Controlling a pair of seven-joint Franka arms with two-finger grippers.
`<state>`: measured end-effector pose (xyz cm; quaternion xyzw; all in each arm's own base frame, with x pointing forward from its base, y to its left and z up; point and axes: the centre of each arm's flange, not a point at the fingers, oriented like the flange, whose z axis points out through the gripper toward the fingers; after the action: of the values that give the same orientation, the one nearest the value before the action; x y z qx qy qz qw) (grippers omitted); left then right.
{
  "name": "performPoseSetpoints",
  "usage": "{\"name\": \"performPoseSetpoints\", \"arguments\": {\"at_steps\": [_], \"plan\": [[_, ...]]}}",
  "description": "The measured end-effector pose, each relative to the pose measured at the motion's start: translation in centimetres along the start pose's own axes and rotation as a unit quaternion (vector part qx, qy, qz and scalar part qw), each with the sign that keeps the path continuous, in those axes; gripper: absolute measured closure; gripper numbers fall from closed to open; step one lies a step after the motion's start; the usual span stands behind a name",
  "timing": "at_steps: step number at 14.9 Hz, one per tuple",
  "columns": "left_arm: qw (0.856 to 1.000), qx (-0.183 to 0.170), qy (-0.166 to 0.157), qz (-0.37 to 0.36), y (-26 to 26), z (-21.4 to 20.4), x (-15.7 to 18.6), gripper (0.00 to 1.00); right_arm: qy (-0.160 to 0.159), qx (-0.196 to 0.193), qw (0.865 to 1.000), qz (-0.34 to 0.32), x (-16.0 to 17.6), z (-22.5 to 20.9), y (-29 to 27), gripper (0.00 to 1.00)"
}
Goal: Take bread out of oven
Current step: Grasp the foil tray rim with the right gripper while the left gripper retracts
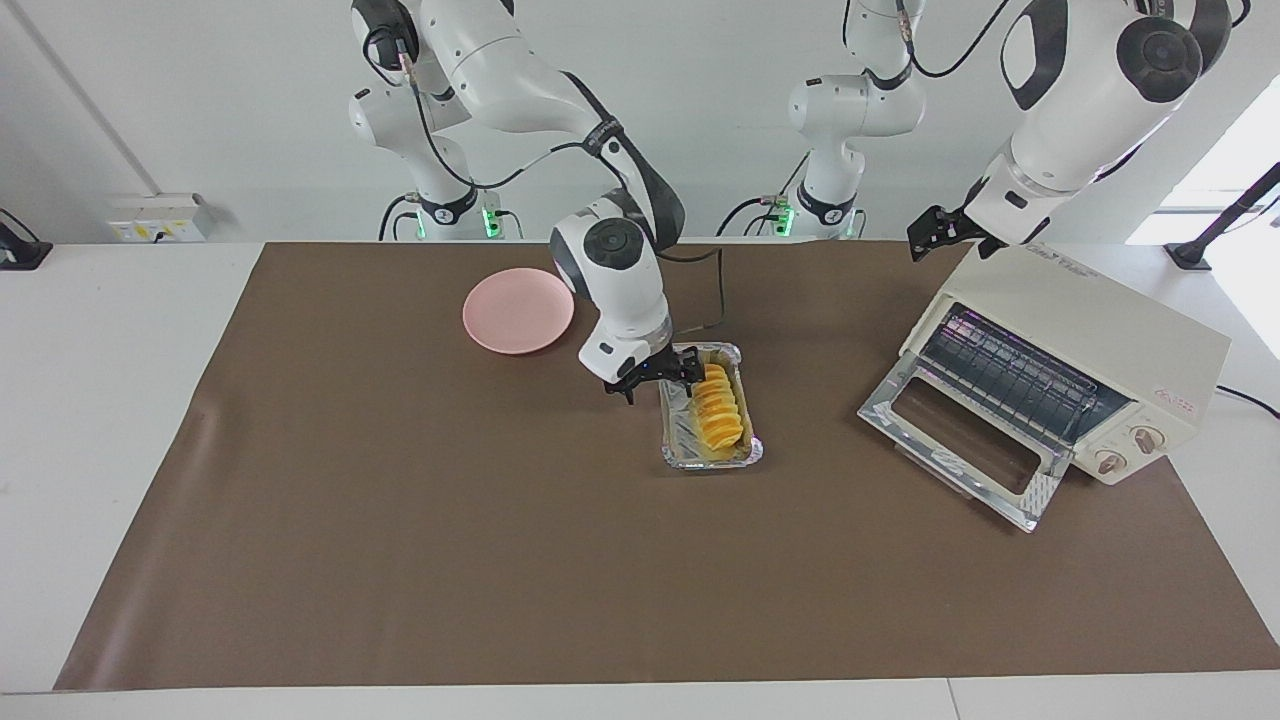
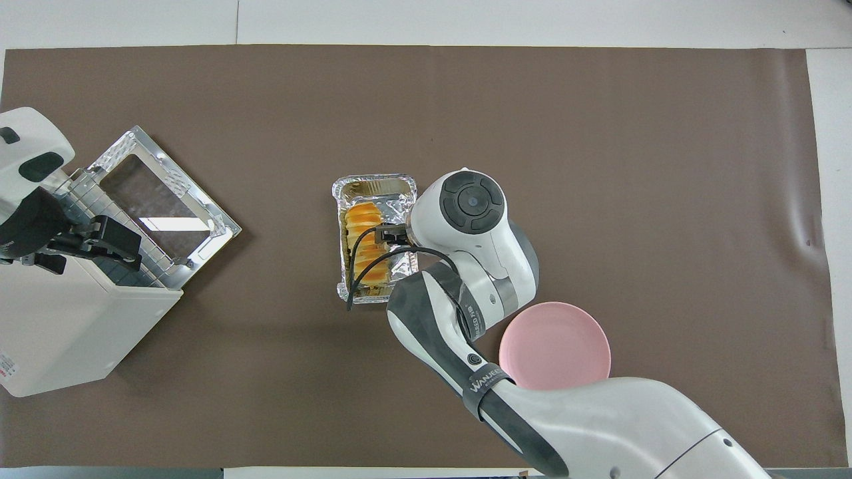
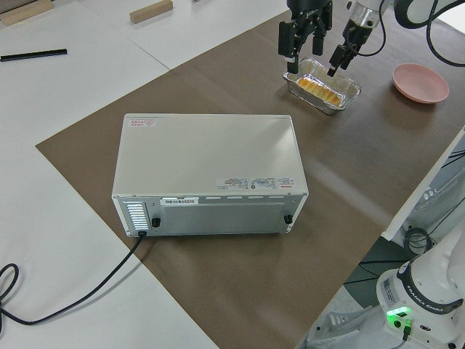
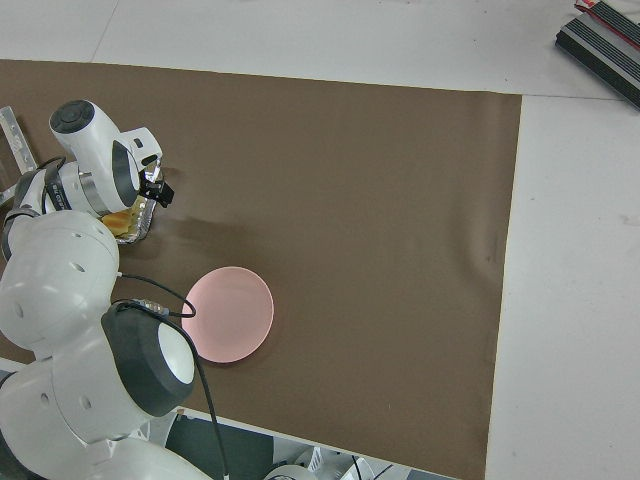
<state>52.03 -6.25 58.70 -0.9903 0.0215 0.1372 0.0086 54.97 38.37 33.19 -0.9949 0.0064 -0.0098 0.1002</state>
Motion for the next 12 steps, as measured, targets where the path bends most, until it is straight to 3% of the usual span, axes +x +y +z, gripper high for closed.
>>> {"name": "performPoseSetpoints", "arguments": {"at_steps": [4,5,8,12], "plan": [[1.0,-0.001,0.014,0.0,0.0,-1.2,-1.1,0.0,-0.007,-0.005,1.0,0.001,-0.4,0.8,0.3,0.04],[1.0,-0.001,0.017,0.0,0.0,-1.4,-1.3,0.0,-0.008,-0.006,1.0,-0.001,-0.7,1.0,0.2,0.11],[1.0,-0.001,0.019,0.0,0.0,-1.6,-1.4,0.0,-0.009,-0.006,1.0,0.001,-1.7,1.8,-0.5,0.48],[1.0,-0.001,0.018,0.0,0.0,-1.5,-1.4,0.0,-0.011,-0.009,1.0,0.009,-3.1,2.2,-2.1,0.87]]}}
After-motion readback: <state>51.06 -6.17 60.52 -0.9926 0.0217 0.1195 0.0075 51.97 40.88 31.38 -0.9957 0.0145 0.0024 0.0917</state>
